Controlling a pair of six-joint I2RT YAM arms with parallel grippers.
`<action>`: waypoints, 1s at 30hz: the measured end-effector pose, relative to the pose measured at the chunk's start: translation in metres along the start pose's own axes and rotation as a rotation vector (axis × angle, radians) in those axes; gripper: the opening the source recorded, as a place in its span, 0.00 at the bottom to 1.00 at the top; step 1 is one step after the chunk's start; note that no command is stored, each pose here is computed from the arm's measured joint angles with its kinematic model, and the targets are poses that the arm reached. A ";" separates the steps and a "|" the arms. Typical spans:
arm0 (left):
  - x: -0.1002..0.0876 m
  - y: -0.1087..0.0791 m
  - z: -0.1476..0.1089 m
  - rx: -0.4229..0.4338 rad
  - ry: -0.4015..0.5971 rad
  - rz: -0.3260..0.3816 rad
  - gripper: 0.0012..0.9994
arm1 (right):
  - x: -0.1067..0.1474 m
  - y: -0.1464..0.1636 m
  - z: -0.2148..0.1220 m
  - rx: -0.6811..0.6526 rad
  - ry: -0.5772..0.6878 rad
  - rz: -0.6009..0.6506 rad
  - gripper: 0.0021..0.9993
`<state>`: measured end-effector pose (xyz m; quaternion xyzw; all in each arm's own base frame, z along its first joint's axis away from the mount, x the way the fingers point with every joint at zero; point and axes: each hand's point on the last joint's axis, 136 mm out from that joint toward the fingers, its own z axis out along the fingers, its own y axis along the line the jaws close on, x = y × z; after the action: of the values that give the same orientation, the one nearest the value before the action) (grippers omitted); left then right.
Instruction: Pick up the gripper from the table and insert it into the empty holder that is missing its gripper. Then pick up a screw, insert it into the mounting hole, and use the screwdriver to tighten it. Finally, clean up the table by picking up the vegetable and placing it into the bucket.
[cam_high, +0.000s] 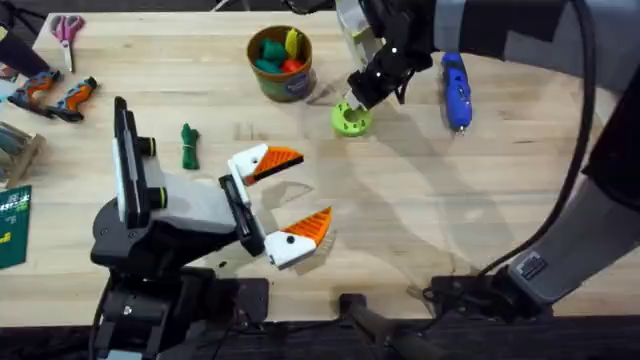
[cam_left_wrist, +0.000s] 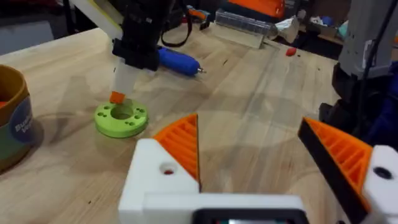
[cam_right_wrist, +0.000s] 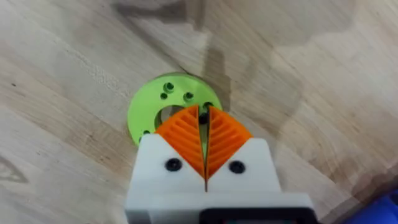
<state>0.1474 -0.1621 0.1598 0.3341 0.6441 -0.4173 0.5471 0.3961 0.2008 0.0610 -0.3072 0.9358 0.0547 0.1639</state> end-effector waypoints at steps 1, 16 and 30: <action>0.000 0.000 0.000 0.000 0.000 0.000 0.99 | 0.000 0.000 -0.002 0.001 0.006 0.001 0.00; 0.000 0.000 0.000 0.000 0.000 0.000 0.99 | 0.001 0.000 -0.004 0.000 0.014 0.004 0.00; 0.000 0.000 0.000 0.000 0.000 0.000 0.99 | -0.023 0.014 -0.042 -0.056 0.001 -0.006 0.00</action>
<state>0.1474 -0.1620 0.1598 0.3341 0.6441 -0.4173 0.5471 0.3940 0.2170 0.1080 -0.3146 0.9330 0.0804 0.1550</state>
